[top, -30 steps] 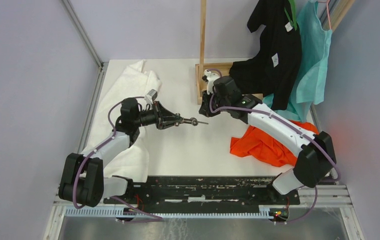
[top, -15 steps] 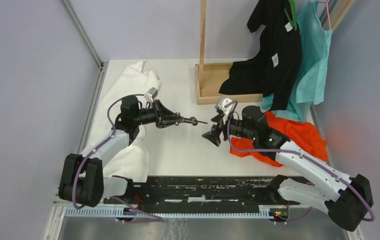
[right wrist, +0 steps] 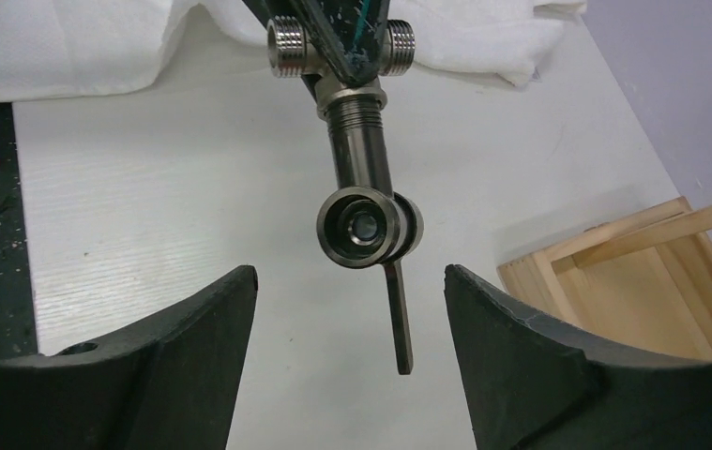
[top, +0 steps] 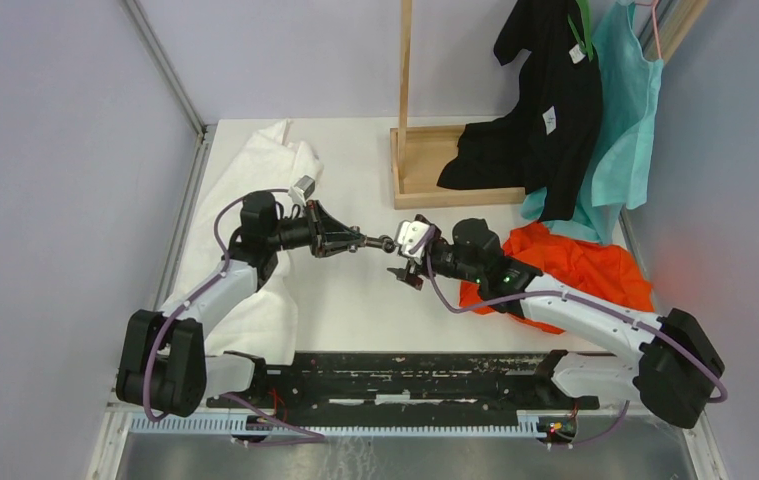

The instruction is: Install the water faucets

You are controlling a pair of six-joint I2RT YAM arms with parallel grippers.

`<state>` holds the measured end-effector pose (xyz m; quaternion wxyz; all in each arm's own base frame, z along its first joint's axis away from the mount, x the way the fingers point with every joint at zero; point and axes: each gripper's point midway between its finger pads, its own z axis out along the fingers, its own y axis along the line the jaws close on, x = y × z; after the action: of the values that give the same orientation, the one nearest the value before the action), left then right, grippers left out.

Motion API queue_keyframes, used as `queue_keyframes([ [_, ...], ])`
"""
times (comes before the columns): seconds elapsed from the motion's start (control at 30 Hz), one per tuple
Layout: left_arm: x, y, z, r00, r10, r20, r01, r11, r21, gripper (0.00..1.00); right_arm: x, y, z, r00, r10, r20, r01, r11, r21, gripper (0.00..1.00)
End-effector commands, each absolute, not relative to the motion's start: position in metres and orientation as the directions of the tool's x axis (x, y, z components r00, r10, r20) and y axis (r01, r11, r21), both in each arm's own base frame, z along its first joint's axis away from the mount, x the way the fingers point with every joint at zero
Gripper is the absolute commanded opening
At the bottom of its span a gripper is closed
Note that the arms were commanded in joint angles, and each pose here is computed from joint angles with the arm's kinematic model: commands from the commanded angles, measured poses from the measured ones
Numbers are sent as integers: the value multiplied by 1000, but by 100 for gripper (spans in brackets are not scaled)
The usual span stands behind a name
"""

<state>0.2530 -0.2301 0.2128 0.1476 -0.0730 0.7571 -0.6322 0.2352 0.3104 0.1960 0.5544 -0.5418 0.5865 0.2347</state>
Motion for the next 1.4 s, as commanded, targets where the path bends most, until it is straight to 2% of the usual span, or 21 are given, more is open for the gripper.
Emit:
queue_keyframes([
  [0.0, 244, -233, 254, -929, -234, -286, 260, 137, -956, 3, 258, 324, 235, 313, -296, -902, -832, 372, -411, 78],
  [0.2, 239, -235, 253, -938, -204, -279, 258, 127, -958, 3, 259, 339, 232, 301, -265, -916, -859, 343, -381, 72],
  [0.27, 238, -236, 253, -938, -202, -283, 262, 126, -957, 3, 258, 344, 229, 290, -266, -919, -873, 321, -368, 65],
  [0.33, 238, -236, 254, -937, -201, -286, 264, 126, -956, 3, 258, 348, 228, 266, -259, -928, -885, 317, -342, 52],
  [0.5, 235, -236, 256, -937, -186, -296, 278, 120, -953, 3, 251, 353, 229, 142, -198, -970, -923, 327, -202, 33],
  [0.63, 234, -237, 258, -935, -171, -312, 296, 113, -949, 3, 242, 356, 235, -107, -168, -980, -949, 311, 51, 29],
  [0.83, 232, -237, 259, -921, -151, -359, 345, 112, -932, 3, 222, 355, 257, -498, -106, -861, -863, 163, 479, 23],
  [1.0, 230, -237, 261, -915, -140, -378, 366, 103, -925, 3, 210, 349, 261, -762, -158, -627, -646, 139, 750, 16],
  [1.17, 230, -237, 264, -906, -141, -399, 388, 98, -916, 3, 194, 356, 280, -905, -185, -383, -392, 16, 920, 19],
  [1.27, 231, -237, 262, -906, -145, -397, 385, 102, -917, 3, 206, 357, 286, -964, -115, -239, -243, 22, 970, 35],
  [1.37, 232, -237, 261, -908, -152, -391, 378, 106, -920, 3, 217, 355, 284, -982, -54, -183, -186, 50, 981, 57],
])
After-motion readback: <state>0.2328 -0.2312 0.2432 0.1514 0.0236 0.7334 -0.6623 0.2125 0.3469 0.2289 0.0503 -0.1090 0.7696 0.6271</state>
